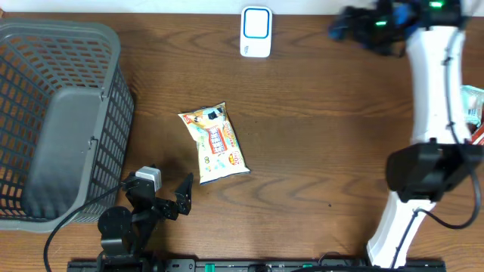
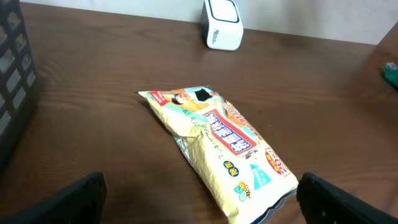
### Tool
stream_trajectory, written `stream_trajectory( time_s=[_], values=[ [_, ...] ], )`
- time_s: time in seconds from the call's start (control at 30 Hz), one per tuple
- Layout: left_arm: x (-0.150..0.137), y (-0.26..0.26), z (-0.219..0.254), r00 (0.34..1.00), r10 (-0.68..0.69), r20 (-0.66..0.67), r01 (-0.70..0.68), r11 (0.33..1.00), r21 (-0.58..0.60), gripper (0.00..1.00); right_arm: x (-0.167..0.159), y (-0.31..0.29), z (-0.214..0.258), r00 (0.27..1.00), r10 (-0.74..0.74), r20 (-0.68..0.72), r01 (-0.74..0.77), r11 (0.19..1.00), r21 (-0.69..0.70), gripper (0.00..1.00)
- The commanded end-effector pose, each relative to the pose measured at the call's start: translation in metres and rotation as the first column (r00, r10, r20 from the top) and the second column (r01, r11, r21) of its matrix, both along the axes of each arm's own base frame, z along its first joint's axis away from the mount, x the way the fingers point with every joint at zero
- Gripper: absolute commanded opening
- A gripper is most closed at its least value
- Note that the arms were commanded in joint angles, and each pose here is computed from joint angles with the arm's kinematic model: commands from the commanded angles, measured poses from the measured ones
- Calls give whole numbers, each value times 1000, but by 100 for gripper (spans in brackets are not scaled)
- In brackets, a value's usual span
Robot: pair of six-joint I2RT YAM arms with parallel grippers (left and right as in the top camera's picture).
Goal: Scan the item barcode
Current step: 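Reach the right gripper to the yellow snack bag and grasp it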
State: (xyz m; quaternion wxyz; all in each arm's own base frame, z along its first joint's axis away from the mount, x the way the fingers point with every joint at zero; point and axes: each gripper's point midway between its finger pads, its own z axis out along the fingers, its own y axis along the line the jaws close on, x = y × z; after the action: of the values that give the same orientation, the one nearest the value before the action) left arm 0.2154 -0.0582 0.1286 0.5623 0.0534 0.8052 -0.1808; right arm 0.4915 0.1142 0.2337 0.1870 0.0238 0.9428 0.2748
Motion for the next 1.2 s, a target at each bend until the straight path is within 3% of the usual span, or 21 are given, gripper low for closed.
stream_trajectory(
  time_s=[0.0, 0.2, 0.37, 0.63, 0.77, 0.8, 0.87, 0.93, 1.1, 1.17],
  values=[
    [-1, 1, -10, 1000, -2, -23, 2, 1000, 14, 98, -30, 87, -30, 980, 164, -115, -159, 986, 53, 99],
    [-1, 1, -10, 1000, -2, -23, 2, 1000, 14, 98, -95, 192, -71, 916, 363, -170, -389, 908, -158, 99],
    [-1, 1, -10, 1000, -2, -23, 2, 1000, 14, 98, -116, 224, -118, 926, 315, -208, -372, 854, -363, 99],
    [-1, 1, -10, 1000, -2, -23, 2, 1000, 14, 98, -157, 251, -200, 862, 358, -359, -494, 755, -432, 99],
    [-1, 1, -10, 1000, -2, -23, 2, 1000, 14, 98, -168, 238, -232, 831, 326, -452, -528, 719, -452, 83],
    [-1, 1, -10, 1000, -1, -23, 2, 1000, 14, 98, -170, 235, -235, 826, 319, -464, -531, 715, -455, 72],
    [-1, 1, -10, 1000, -2, -23, 2, 1000, 14, 98, -171, 230, -238, 821, 306, -482, -534, 710, -460, 33],
    [-1, 1, -10, 1000, -2, -23, 2, 1000, 14, 98, -170, 226, -236, 821, 297, -488, -531, 711, -460, 1],
    [-1, 1, -10, 1000, -2, -23, 2, 1000, 14, 98, -163, 214, -201, 827, 301, -475, -519, 735, -436, 1],
    [-1, 1, -10, 1000, -2, -23, 2, 1000, 14, 98, -167, 216, -171, 779, 418, -468, -589, 745, -314, 1]
  ],
)
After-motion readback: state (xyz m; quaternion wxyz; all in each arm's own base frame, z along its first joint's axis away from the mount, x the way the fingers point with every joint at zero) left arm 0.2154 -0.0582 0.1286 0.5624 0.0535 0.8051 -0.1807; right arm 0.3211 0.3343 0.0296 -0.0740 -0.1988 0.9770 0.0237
